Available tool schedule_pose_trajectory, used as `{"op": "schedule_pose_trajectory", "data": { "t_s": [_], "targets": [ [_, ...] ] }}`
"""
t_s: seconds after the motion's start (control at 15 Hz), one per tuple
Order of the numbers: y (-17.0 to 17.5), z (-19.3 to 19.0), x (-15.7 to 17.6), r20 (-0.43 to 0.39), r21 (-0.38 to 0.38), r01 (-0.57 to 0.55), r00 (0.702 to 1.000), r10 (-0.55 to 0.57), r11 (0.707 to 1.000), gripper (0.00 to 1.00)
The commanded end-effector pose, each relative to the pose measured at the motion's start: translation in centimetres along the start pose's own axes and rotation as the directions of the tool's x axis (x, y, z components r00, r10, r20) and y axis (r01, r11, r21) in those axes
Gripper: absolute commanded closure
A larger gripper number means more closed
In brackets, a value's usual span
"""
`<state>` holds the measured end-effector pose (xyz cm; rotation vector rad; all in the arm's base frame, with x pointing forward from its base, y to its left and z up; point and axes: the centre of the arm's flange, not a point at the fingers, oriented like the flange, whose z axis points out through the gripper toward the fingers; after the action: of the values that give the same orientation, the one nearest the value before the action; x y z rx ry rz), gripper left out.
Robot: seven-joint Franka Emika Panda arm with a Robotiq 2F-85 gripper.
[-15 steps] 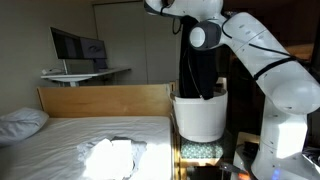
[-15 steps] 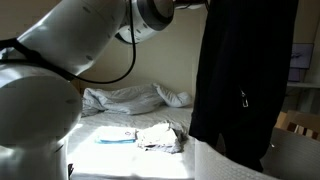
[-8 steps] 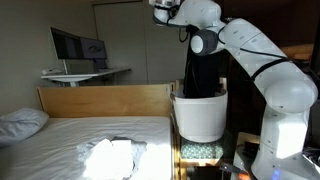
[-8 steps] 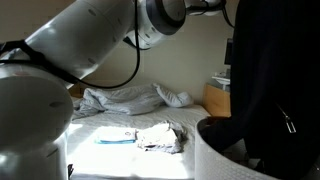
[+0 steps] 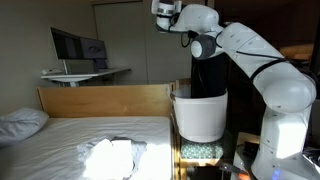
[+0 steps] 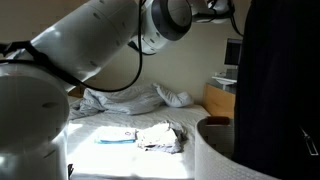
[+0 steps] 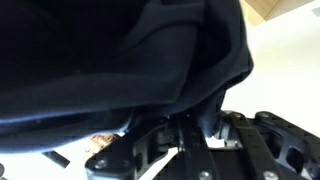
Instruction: Put the things on the bed in the laundry hamper
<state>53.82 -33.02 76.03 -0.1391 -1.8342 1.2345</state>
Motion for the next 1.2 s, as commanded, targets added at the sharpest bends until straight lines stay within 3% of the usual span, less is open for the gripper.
{"op": "schedule_pose_trajectory", "data": {
  "t_s": [0.0, 0.2, 0.4, 0.67, 1.13],
  "targets": [
    [5.4, 1.0, -1.8, 0.0, 0.06, 0.053, 0.999, -0.054, 0.997, 0.92],
    [5.8, 1.0, -2.4, 0.015, 0.06, 0.062, 0.998, -0.063, 0.996, 0.92],
    [5.2, 1.6, 0.2, 0.08, 0.066, 0.036, 0.996, -0.041, 0.997, 0.92],
    [3.3, 1.7, 3.1, 0.256, 0.139, 0.052, 0.963, -0.087, 0.989, 0.92],
    [2.1, 2.1, 7.0, 0.373, 0.19, 0.101, 0.913, -0.166, 0.977, 0.92]
  ]
}}
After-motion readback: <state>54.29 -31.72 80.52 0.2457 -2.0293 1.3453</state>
